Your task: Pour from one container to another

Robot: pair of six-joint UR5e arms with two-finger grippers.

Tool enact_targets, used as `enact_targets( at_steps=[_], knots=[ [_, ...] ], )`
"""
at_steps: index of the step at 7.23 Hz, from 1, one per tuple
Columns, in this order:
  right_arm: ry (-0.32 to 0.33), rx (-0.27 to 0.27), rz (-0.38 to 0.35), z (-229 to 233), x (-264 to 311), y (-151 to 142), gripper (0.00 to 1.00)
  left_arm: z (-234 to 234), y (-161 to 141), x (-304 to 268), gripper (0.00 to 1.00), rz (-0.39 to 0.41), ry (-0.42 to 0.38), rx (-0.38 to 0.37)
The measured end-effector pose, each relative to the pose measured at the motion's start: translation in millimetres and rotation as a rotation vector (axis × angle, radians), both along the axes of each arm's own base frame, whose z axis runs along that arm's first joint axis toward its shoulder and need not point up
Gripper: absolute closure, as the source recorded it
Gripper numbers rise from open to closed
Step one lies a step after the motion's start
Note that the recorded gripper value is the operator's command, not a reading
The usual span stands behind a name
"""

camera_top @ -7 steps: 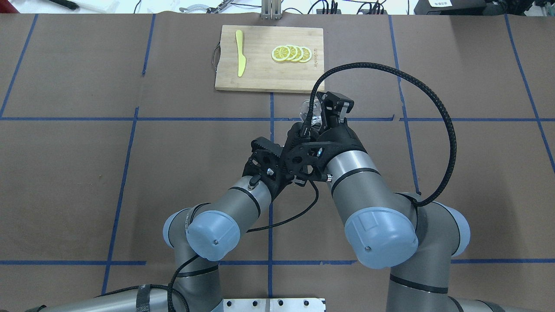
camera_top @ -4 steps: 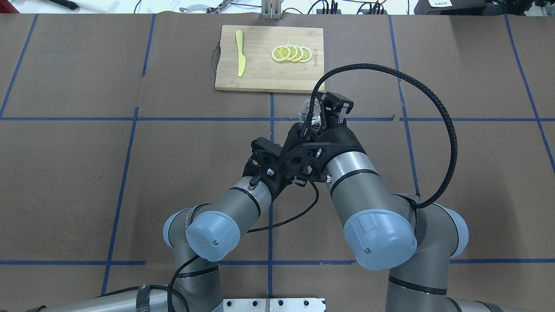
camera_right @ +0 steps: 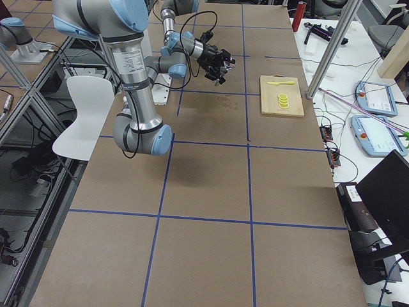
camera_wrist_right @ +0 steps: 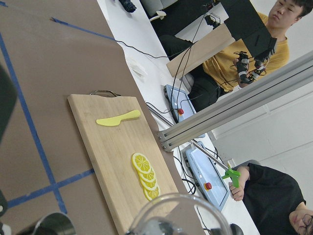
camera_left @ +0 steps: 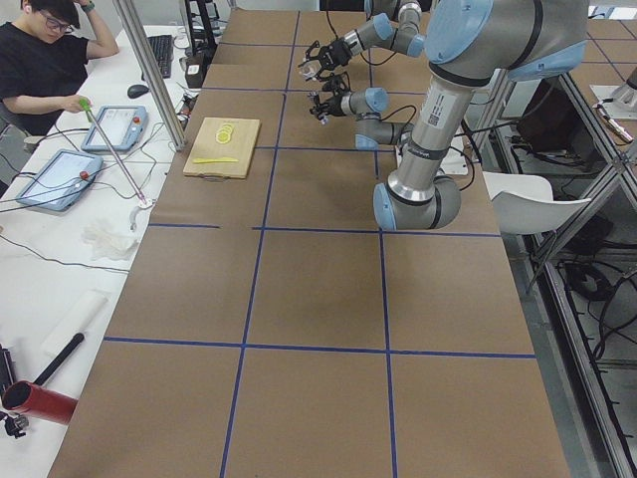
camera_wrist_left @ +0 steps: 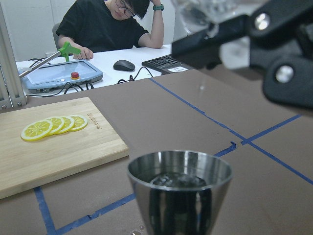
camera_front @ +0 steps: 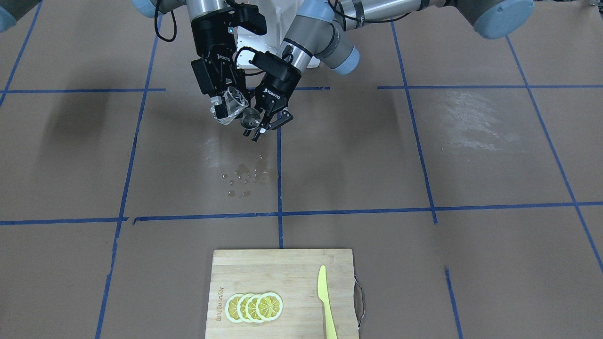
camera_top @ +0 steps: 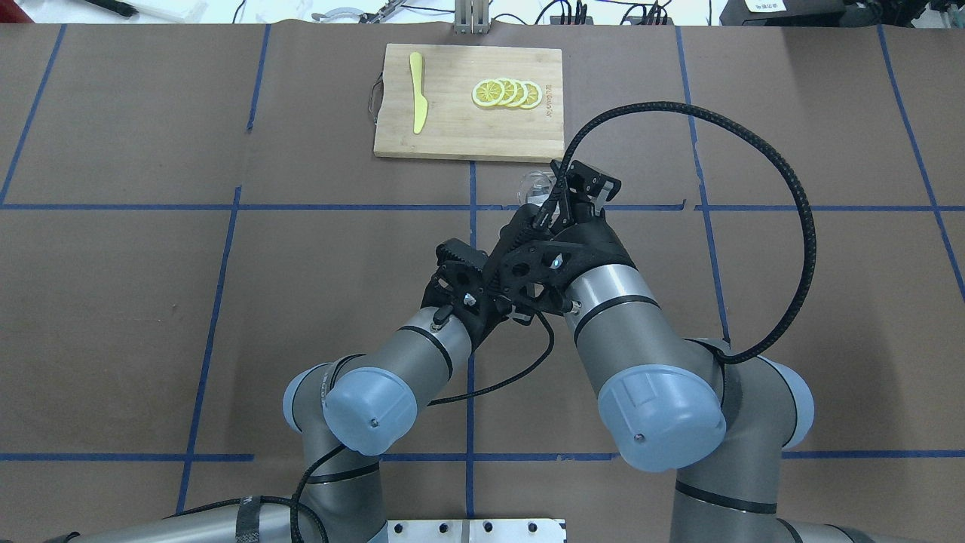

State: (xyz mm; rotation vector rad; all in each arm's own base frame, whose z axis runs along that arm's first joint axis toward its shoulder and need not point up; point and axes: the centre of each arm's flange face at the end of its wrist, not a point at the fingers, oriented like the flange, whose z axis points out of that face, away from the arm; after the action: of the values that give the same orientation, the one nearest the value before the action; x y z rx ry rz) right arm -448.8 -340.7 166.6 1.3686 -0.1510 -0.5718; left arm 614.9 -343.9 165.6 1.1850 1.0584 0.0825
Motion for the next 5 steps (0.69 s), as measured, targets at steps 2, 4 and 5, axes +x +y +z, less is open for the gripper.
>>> enact_targets(
  at_steps=[2,4,5],
  knots=[
    [-0.092,-0.043,0.020,-0.3,-0.3,0.4,1.00,-0.3,0.1,-0.2,1.00,0.000,0.001,0.000],
    [-0.214,-0.068,0.033,-4.1,3.4,0.7,1.00,-0.1,0.2,-0.6,1.00,0.000,0.001,0.000],
    [-0.264,-0.070,0.036,-6.0,6.7,0.1,1.00,-0.3,0.2,-1.0,1.00,0.000,0.002,0.001]
  ],
)
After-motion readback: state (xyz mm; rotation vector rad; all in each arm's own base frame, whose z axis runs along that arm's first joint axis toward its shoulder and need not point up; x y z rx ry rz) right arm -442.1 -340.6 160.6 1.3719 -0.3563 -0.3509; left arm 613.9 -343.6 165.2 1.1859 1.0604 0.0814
